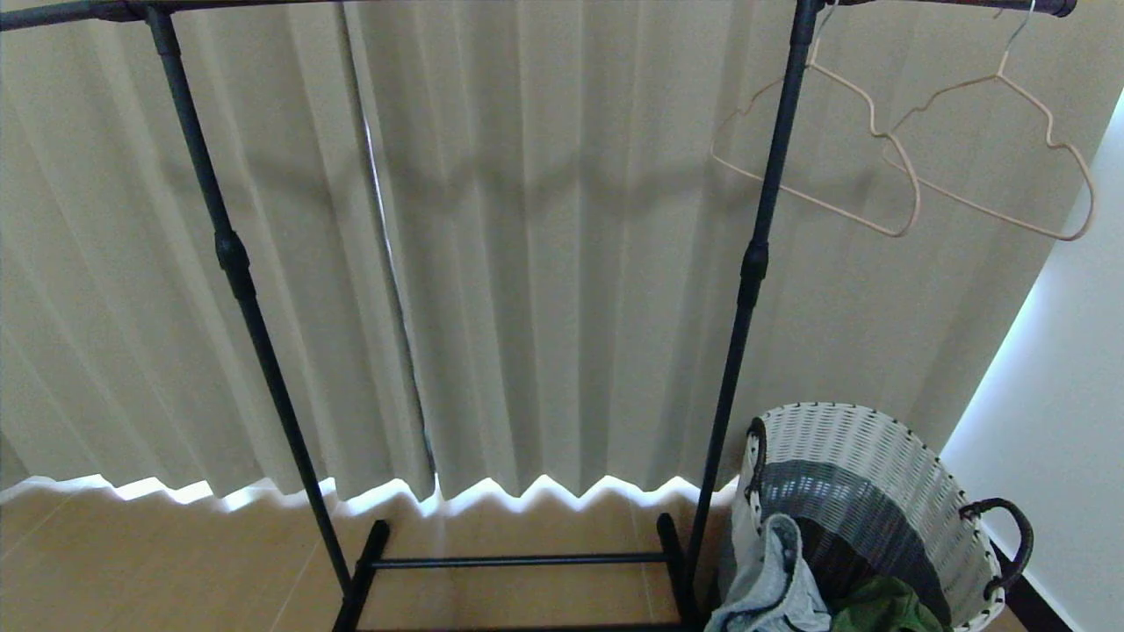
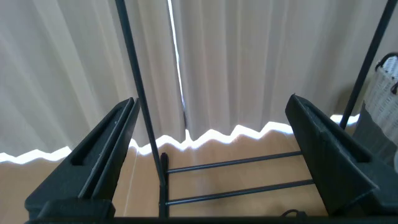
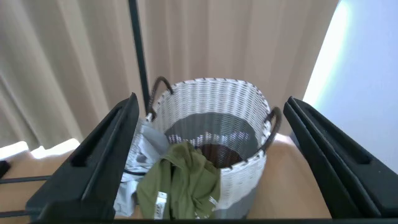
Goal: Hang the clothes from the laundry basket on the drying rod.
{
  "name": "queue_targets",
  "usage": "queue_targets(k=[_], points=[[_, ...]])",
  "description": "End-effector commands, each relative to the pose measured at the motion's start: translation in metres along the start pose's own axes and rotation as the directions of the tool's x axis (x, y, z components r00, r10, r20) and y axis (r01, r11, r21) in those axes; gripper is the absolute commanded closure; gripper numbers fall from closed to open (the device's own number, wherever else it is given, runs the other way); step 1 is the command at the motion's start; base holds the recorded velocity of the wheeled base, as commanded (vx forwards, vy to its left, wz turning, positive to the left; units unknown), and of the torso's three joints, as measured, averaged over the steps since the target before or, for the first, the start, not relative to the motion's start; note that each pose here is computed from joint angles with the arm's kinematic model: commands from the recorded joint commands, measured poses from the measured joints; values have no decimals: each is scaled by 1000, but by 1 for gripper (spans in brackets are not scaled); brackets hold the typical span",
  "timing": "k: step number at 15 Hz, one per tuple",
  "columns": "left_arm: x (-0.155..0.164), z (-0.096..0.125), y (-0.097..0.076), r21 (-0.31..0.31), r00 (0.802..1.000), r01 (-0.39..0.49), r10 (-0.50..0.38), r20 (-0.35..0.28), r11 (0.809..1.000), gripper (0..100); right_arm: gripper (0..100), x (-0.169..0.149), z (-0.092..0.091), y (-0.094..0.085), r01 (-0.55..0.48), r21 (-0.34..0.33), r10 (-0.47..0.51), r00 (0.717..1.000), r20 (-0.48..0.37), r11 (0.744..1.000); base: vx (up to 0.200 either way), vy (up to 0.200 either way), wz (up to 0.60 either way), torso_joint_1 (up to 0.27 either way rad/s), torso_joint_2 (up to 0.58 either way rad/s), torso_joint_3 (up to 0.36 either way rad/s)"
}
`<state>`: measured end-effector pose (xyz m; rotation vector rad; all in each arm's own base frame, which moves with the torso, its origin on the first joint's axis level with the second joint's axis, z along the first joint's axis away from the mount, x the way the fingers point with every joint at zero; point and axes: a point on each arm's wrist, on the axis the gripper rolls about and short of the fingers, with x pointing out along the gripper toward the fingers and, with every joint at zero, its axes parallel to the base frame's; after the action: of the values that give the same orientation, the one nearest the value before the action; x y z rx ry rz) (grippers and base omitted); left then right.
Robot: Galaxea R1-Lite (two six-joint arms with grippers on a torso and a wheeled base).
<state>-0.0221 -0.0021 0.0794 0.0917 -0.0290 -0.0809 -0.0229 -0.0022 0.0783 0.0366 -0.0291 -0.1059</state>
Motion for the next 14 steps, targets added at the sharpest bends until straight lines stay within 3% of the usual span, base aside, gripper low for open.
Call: queue_targets(k=[1, 4, 9, 14], points=[[0, 0, 0, 0, 1000, -1, 1, -1, 1000, 0, 0, 0, 0, 0, -2, 0, 2, 1000, 0, 1000, 0, 0, 0, 0, 0, 0], [0, 0, 0, -2, 1000, -1, 1, -1, 1000, 0, 0, 0, 0, 0, -1, 2, 1, 1000, 0, 1000, 0, 0, 0, 0, 0, 0], [0, 0, 0, -2, 1000, -1, 1, -1, 1000, 0, 0, 0, 0, 0, 3, 6, -3, 1000, 0, 1000, 200, 0, 0, 2, 3, -1], [0, 0, 0, -3, 1000, -5, 5, -1, 1000, 0, 0, 0, 0, 0, -1, -1, 1, 1000, 3, 1000, 0, 0, 0, 0, 0, 0]])
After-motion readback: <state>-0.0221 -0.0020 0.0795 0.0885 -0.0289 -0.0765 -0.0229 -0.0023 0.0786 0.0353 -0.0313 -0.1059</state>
